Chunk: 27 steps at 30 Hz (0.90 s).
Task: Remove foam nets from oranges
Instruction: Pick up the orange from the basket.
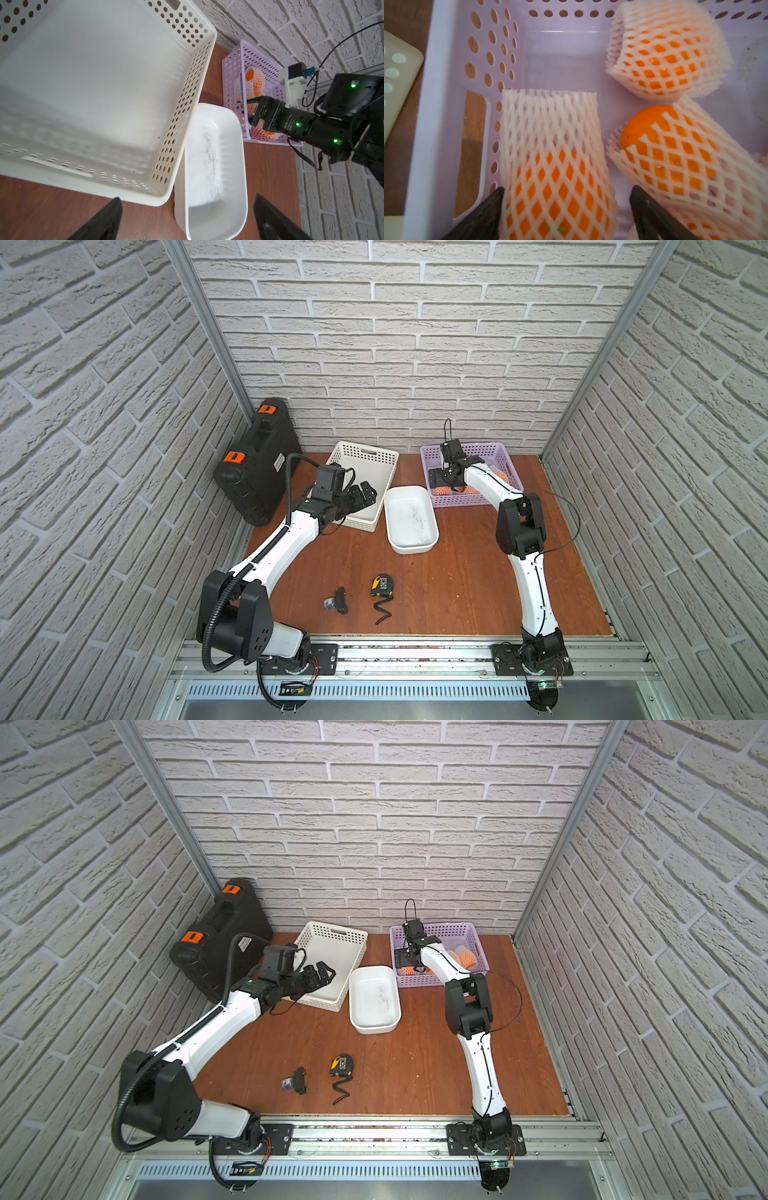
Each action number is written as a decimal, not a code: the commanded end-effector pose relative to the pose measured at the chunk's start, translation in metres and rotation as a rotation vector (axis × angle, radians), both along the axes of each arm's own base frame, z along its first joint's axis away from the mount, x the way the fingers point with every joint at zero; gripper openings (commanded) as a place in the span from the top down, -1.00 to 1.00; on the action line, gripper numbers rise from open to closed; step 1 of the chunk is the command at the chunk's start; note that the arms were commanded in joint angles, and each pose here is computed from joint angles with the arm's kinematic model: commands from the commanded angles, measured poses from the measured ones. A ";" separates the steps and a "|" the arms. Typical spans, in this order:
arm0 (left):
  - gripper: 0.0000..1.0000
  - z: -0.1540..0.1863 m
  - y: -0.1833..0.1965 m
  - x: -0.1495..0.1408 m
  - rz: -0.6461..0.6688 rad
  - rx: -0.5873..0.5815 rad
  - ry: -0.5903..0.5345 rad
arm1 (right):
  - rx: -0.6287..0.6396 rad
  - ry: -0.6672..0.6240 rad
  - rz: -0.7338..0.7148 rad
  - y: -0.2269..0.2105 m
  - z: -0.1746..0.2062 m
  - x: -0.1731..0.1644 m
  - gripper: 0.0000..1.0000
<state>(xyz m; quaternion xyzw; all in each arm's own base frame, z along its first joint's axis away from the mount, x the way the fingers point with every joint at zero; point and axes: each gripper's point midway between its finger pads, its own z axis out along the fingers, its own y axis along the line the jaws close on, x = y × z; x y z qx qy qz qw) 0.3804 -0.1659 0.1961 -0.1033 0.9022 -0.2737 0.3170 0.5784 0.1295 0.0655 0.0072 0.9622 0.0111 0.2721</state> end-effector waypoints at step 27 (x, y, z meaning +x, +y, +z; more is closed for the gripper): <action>-0.97 0.012 -0.013 0.008 -0.022 -0.065 -0.024 | -0.124 0.179 0.073 -0.013 -0.044 -0.028 -0.70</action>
